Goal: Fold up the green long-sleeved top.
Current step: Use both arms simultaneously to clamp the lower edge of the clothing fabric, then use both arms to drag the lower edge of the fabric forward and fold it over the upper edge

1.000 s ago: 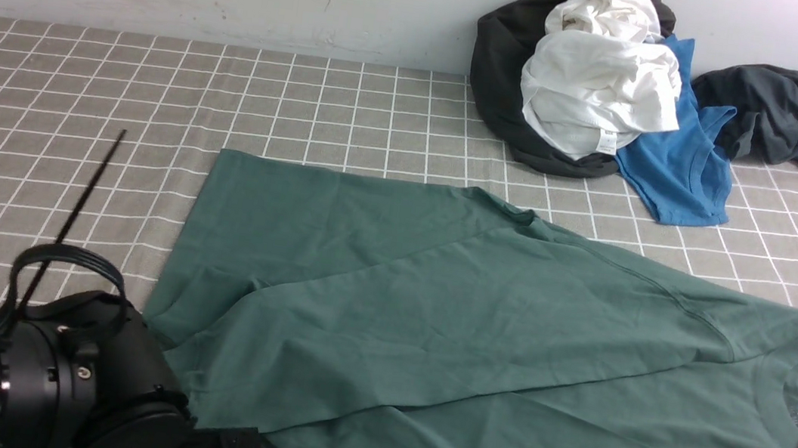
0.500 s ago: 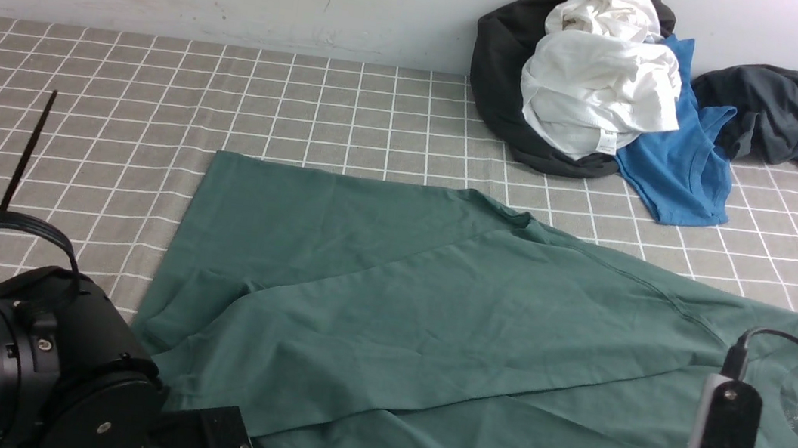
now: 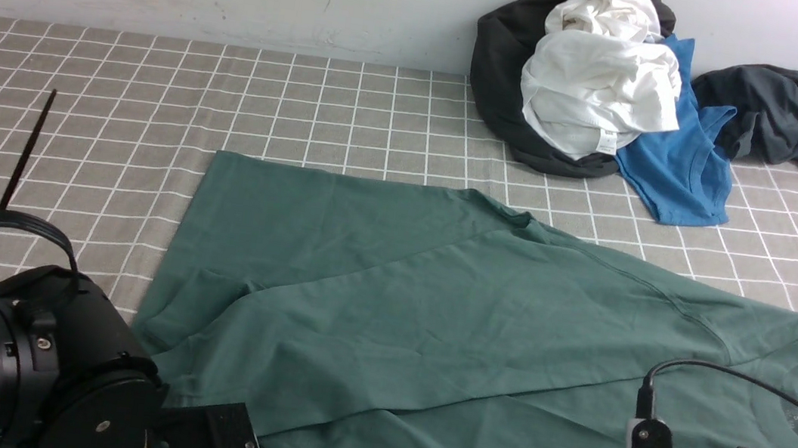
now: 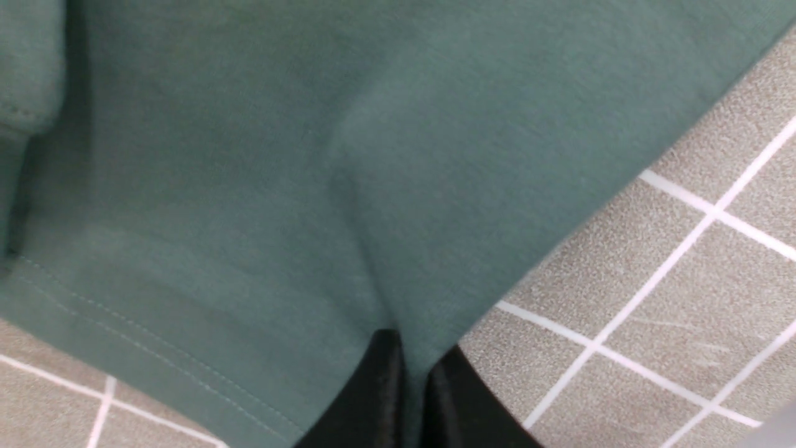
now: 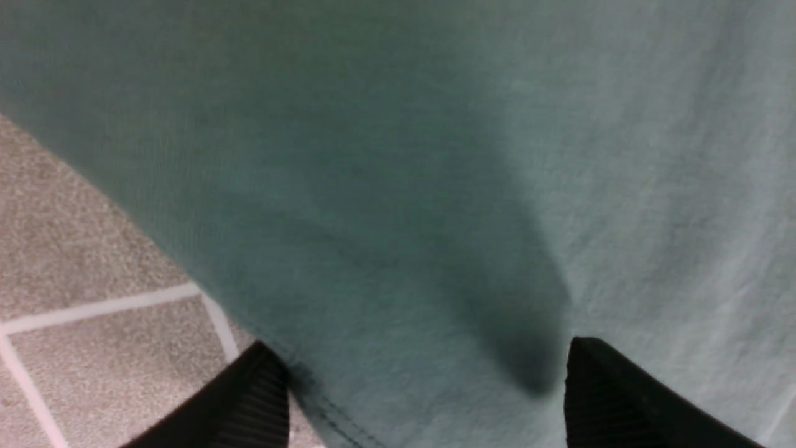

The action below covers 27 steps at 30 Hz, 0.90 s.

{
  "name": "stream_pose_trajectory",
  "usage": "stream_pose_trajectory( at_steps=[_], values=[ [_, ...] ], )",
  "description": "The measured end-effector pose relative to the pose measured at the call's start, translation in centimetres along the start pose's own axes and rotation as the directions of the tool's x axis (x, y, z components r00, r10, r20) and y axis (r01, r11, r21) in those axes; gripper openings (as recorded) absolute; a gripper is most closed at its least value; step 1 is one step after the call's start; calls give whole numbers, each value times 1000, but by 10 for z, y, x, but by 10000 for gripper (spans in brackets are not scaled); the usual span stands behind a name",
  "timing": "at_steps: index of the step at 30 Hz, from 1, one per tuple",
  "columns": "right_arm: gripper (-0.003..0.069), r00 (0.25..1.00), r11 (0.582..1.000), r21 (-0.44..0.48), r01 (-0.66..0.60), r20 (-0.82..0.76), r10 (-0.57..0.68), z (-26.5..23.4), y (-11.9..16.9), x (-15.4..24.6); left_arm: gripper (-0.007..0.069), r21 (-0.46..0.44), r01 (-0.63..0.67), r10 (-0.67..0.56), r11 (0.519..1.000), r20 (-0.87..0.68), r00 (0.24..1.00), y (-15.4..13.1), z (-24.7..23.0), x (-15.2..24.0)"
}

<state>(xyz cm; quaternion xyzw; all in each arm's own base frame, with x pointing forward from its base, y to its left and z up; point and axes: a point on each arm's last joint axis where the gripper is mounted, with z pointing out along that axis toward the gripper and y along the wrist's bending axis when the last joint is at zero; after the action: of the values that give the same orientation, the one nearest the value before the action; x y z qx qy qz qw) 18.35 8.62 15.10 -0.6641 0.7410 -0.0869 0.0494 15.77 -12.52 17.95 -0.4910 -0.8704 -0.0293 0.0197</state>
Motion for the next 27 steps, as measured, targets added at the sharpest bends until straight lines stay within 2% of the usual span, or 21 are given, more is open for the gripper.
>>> stream_pose_trajectory(
  at_steps=[1, 7, 8, 9, 10, 13, 16, 18, 19, 22, 26, 27],
  values=[
    [510, 1000, 1000, -1, 0, -1, 0, 0, 0, 0, 2, 0, 0, 0, 1000, 0, 1000, 0, 0, 0],
    [213, 999, 999, 48, -5, 34, 4, -10, -1, 1, 2, 5, 16, -16, 1000, 2, 1000, 3, 0, 1],
    [190, 999, 999, 51, -6, 36, 4, -11, -1, 1, 2, 5, 19, -19, 1000, 2, 1000, 4, 0, 1],
    [100, 999, 997, 78, -12, 54, 8, -18, -2, 2, 2, 7, 37, -37, 999, 1, 999, 7, 0, 3],
    [55, 998, 995, 96, -16, 66, 9, -22, -2, 3, 2, 9, 59, -59, 998, 1, 998, 11, 1, 4],
    [10, 995, 988, 152, -29, 101, 14, -37, -2, 6, 2, 14, 127, -127, 992, 4, 992, 25, -3, 8],
    [8, 993, 983, 180, -46, 117, 25, -48, -9, 5, 3, 10, 162, -162, 987, 18, 987, 38, -12, 7],
    [9, 989, 973, 214, -88, 133, 60, -61, -25, 4, 4, -14, 173, -171, 985, 78, 982, 58, -33, 0],
    [9, 988, 970, 222, -95, 140, 65, -64, -29, 3, 4, -15, 168, -166, 986, 78, 983, 58, -33, 0],
    [9, 971, 947, 250, -201, 182, 157, -82, -65, 2, 6, -87, 182, -161, 980, 205, 966, 93, -71, -11],
    [8, 943, 924, 229, -306, 208, 260, -90, -113, 3, 9, -151, 220, -168, 964, 298, 940, 136, -104, -26],
    [8, 940, 922, 226, -313, 210, 268, -90, -116, 3, 10, -155, 222, -168, 962, 305, 938, 139, -107, -28]
  ],
)
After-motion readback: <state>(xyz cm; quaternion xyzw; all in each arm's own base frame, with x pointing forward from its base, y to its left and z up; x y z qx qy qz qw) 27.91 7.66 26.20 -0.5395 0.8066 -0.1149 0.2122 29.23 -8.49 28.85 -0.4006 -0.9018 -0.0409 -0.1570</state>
